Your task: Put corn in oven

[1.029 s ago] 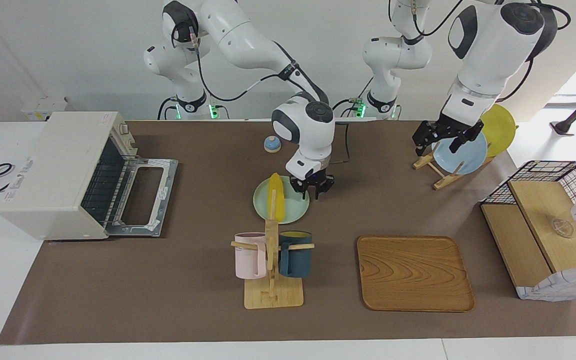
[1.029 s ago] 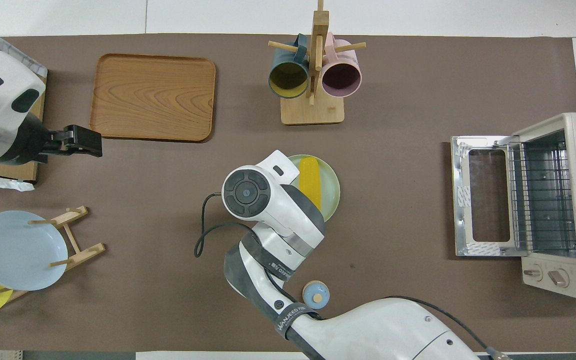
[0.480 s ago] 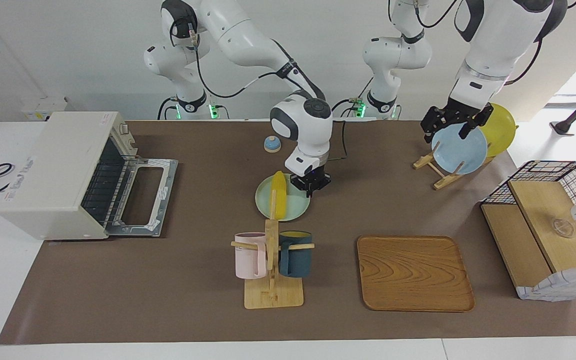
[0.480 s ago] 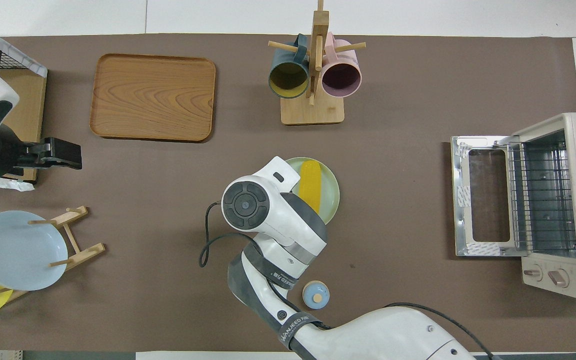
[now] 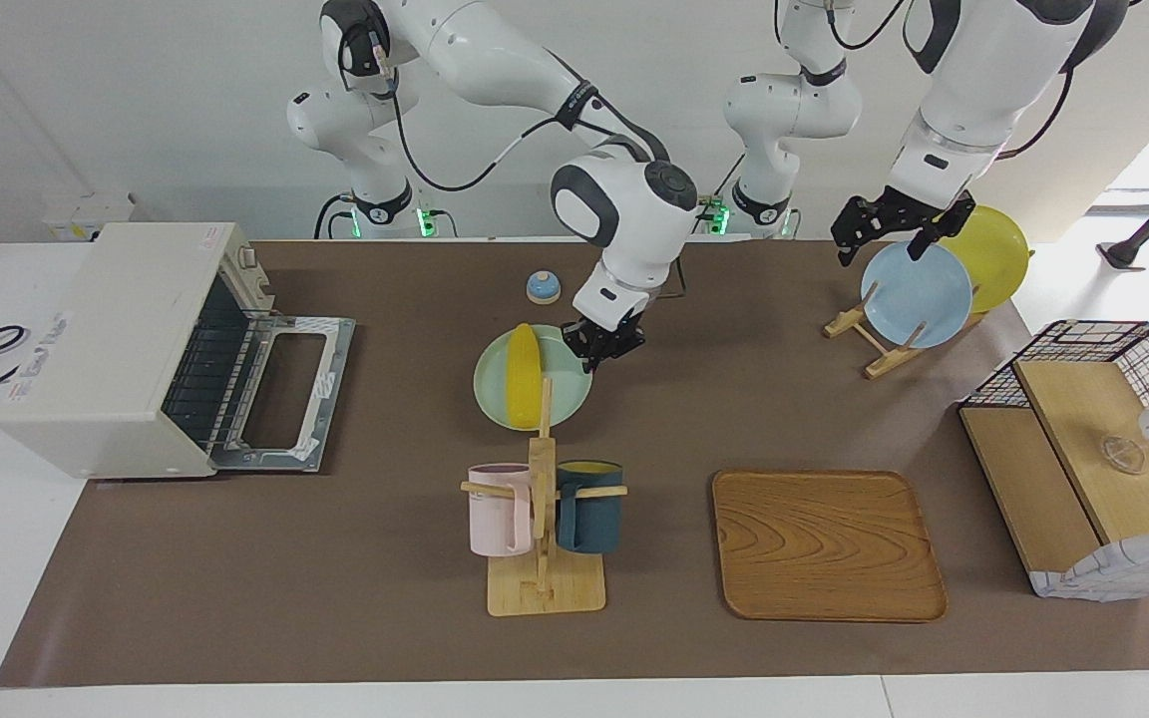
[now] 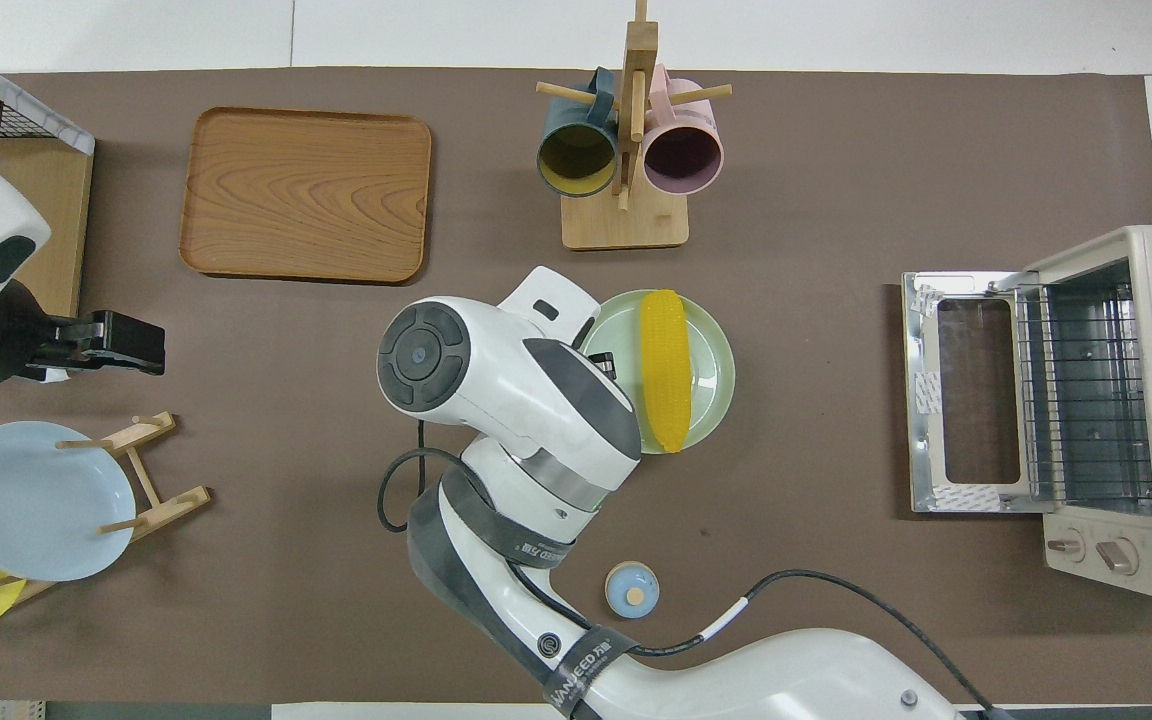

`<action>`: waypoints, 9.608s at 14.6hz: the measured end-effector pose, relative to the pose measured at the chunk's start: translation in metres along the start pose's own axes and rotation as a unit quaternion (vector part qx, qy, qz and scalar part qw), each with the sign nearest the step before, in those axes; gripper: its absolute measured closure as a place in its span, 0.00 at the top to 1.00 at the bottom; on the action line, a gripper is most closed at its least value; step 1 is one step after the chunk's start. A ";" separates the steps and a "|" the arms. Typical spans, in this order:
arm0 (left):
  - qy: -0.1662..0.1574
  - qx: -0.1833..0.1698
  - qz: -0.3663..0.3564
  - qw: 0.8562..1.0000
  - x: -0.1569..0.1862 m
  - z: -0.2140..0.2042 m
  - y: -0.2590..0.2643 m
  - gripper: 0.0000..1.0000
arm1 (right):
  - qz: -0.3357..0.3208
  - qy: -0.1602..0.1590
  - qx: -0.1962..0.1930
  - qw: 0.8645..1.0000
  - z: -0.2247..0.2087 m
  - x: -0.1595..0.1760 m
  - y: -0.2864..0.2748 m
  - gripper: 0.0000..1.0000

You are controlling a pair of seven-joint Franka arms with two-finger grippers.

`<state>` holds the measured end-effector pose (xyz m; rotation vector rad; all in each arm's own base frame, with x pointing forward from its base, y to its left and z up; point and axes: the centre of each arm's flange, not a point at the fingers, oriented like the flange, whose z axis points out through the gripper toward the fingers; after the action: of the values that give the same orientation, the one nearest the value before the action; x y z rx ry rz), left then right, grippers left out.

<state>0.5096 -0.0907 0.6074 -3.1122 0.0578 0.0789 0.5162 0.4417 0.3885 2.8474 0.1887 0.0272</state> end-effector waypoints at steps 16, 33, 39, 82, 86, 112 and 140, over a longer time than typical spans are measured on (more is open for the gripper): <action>0.006 -0.015 0.014 1.000 0.011 -0.003 -0.006 1.00 | -0.035 -0.079 -0.009 0.996 0.079 -0.015 0.321 0.03; 0.009 -0.015 0.010 1.000 0.010 -0.007 -0.010 1.00 | -0.056 -0.089 0.016 0.994 0.126 -0.046 0.420 0.03; 0.009 -0.015 0.013 1.000 0.010 -0.007 -0.007 1.00 | -0.051 -0.096 0.025 0.994 0.149 -0.058 0.453 0.03; 0.007 -0.015 0.010 1.000 0.028 -0.019 -0.009 1.00 | -0.003 -0.064 0.080 0.995 0.201 -0.031 0.351 0.01; 0.007 -0.015 0.010 1.000 0.026 -0.020 -0.009 1.00 | -0.017 -0.065 0.059 0.996 0.204 -0.032 0.358 0.01; 0.007 -0.015 0.008 1.000 0.025 -0.021 -0.012 1.00 | -0.085 -0.112 0.053 0.989 0.061 -0.039 0.524 0.01; 0.006 -0.015 0.008 1.000 0.025 -0.021 -0.012 1.00 | -0.023 -0.058 0.154 0.986 -0.078 -0.042 0.518 1.00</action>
<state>0.5361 -0.0802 0.6272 -3.1434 0.0819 0.0608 0.5367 -0.0340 0.6106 3.1384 0.2538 -0.1939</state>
